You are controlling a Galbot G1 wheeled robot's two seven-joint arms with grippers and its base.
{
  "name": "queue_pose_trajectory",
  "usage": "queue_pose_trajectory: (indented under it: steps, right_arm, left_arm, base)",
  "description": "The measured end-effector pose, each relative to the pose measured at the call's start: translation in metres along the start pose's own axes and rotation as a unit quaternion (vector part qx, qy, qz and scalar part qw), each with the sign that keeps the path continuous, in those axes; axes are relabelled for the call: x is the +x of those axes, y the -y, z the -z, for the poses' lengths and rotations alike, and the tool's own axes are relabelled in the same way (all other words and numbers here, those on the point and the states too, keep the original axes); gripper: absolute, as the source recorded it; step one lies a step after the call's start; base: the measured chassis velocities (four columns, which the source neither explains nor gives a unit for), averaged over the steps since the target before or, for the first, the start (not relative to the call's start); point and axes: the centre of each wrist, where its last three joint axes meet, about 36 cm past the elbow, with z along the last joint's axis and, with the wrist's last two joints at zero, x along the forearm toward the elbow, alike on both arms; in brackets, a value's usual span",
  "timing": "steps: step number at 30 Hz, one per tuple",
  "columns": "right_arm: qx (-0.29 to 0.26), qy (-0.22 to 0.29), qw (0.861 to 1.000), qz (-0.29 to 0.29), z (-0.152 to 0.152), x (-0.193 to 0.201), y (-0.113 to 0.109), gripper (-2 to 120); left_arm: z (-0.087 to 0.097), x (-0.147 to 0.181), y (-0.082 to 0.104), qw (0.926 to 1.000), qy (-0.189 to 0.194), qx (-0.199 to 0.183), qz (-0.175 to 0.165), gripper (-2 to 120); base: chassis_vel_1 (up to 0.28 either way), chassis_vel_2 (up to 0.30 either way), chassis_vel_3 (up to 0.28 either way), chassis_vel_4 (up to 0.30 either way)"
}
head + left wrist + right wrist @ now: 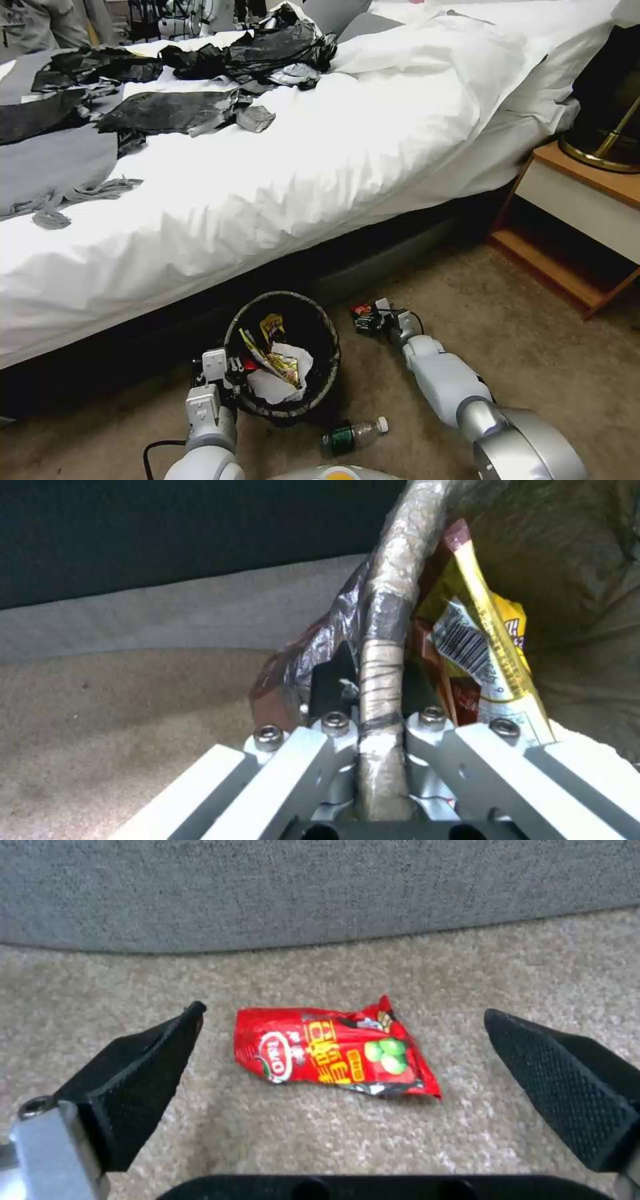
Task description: Pick up the trash bin, then pick up the garbage from the floor and place it into the trash bin.
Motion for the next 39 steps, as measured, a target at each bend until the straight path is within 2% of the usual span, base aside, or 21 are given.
queue_pose_trajectory:
  steps: [5, 7, 9, 11, 13, 15, 17, 19, 20, 23, 25, 28, 33, 37, 39]
  right_arm:
    - [-0.002, 0.0, 1.0, 0.002, 0.001, -0.002, -0.003, 100]
    - [-0.003, -0.001, 1.0, 0.004, 0.0, -0.003, -0.006, 93]
    - [-0.003, -0.001, 1.0, 0.004, 0.0, -0.003, -0.006, 92]
    - [-0.002, -0.002, 1.0, 0.003, 0.0, -0.003, -0.007, 80]
    - [-0.002, -0.002, 1.0, 0.003, -0.001, -0.003, -0.008, 80]
    - [-0.002, -0.003, 1.0, 0.002, -0.002, -0.003, -0.008, 67]
    - [-0.002, -0.003, 1.0, 0.002, -0.002, -0.003, -0.008, 67]
    - [-0.003, -0.004, 1.0, 0.0, -0.004, -0.002, -0.009, 52]
    - [-0.003, -0.004, 1.0, 0.0, -0.004, -0.002, -0.009, 52]
    - [-0.003, -0.005, 1.0, -0.005, -0.008, 0.002, -0.004, 36]
    - [-0.003, -0.005, 1.0, -0.006, -0.008, 0.002, -0.004, 34]
    - [-0.003, -0.007, 1.0, -0.01, -0.013, 0.006, 0.001, 18]
    - [-0.004, -0.008, 1.0, -0.012, -0.014, 0.007, 0.002, 14]
    - [-0.004, -0.007, 1.0, -0.013, -0.014, 0.008, 0.003, 3]
    - [-0.004, -0.007, 1.0, -0.013, -0.014, 0.008, 0.003, 1]
  left_arm:
    - [-0.001, 0.001, 0.0, 1.0, -0.001, -0.001, 0.0, 0]
    - [-0.002, 0.002, 0.0, 1.0, -0.001, -0.002, 0.001, 0]
    - [-0.002, 0.002, 0.0, 1.0, -0.001, -0.002, 0.001, 0]
    - [-0.003, 0.002, 0.0, 1.0, 0.0, -0.003, 0.001, 0]
    - [-0.003, 0.002, 0.0, 1.0, 0.0, -0.002, 0.001, 0]
    - [-0.003, 0.002, 0.001, 1.0, 0.0, -0.002, 0.0, 0]
    - [-0.003, 0.002, 0.001, 1.0, 0.0, -0.002, 0.0, 0]
    - [-0.003, 0.002, 0.001, 1.0, 0.0, -0.003, 0.0, 0]
    - [-0.003, 0.002, 0.001, 1.0, 0.0, -0.003, 0.0, 0]
    - [-0.004, 0.002, 0.001, 1.0, 0.0, -0.004, 0.0, 0]
    - [-0.004, 0.002, 0.001, 1.0, 0.0, -0.004, 0.0, 0]
    - [-0.005, 0.001, 0.001, 1.0, -0.001, -0.004, -0.001, 0]
    - [-0.005, 0.0, 0.003, 1.0, -0.001, -0.004, -0.002, 0]
    - [-0.006, 0.0, 0.002, 1.0, -0.001, -0.005, -0.002, 0]
    - [-0.006, 0.0, 0.002, 1.0, -0.001, -0.005, -0.002, 0]
  base:
    - [0.0, 0.0, 0.0, 0.0]
    - [0.0, 0.0, 0.0, 0.0]
    - [0.0, 0.0, 0.0, 0.0]
    - [0.0, 0.0, 0.0, 0.0]
    - [0.0, 0.0, 0.0, 0.0]
    - [0.0, 0.0, 0.0, 0.0]
    - [0.0, 0.0, 0.0, 0.0]
    - [0.0, 0.0, 0.0, 0.0]
    - [0.0, 0.0, 0.0, 0.0]
    - [0.0, 0.0, 0.0, 0.0]
    - [0.0, 0.0, 0.0, 0.0]
    - [0.0, 0.0, 0.0, 0.0]
    - [0.0, 0.0, 0.0, 0.0]
    - [0.0, 0.0, 0.0, 0.0]
    - [0.0, 0.0, 0.0, 0.0]
